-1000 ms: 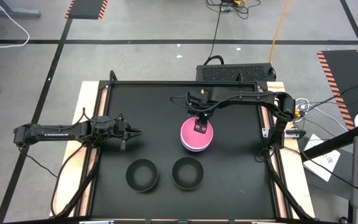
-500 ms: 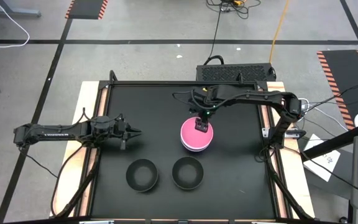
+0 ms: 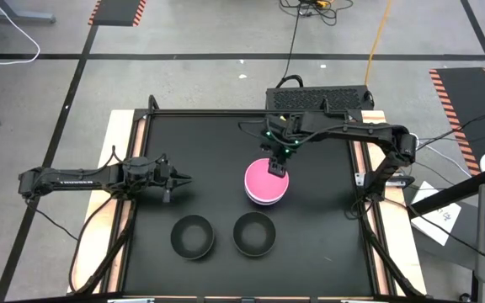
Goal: Nest bowls inside each other
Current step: Stack the pink bowl on top of the white bowl
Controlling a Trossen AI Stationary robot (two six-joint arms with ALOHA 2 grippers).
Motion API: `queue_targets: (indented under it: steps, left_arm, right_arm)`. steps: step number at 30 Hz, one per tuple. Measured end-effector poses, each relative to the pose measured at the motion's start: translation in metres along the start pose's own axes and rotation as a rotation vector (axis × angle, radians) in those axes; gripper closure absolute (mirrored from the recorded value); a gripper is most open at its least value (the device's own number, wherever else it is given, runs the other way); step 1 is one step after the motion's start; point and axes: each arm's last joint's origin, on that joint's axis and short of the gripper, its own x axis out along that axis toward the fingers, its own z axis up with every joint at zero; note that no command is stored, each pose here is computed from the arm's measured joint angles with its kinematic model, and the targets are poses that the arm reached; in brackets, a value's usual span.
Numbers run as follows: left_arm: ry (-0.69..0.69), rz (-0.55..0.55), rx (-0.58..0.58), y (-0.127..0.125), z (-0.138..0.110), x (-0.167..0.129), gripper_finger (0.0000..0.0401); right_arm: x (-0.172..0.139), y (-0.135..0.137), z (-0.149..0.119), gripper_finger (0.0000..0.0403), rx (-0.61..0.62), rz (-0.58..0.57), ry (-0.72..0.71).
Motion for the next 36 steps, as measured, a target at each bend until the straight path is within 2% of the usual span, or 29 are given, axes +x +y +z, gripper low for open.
queue_targets:
  steps: [11,36]
  left_arm:
    - [0.013,-0.001,0.005,0.0,-0.001,0.001,0.0345]
    - [0.008,0.0,-0.008,0.0,-0.001,0.001,0.0345]
  right_arm:
    - [0.027,-0.011,-0.018,0.0197,0.068,-0.012,0.076]
    - [0.026,-0.018,-0.016,0.0198,0.056,-0.014,0.04]
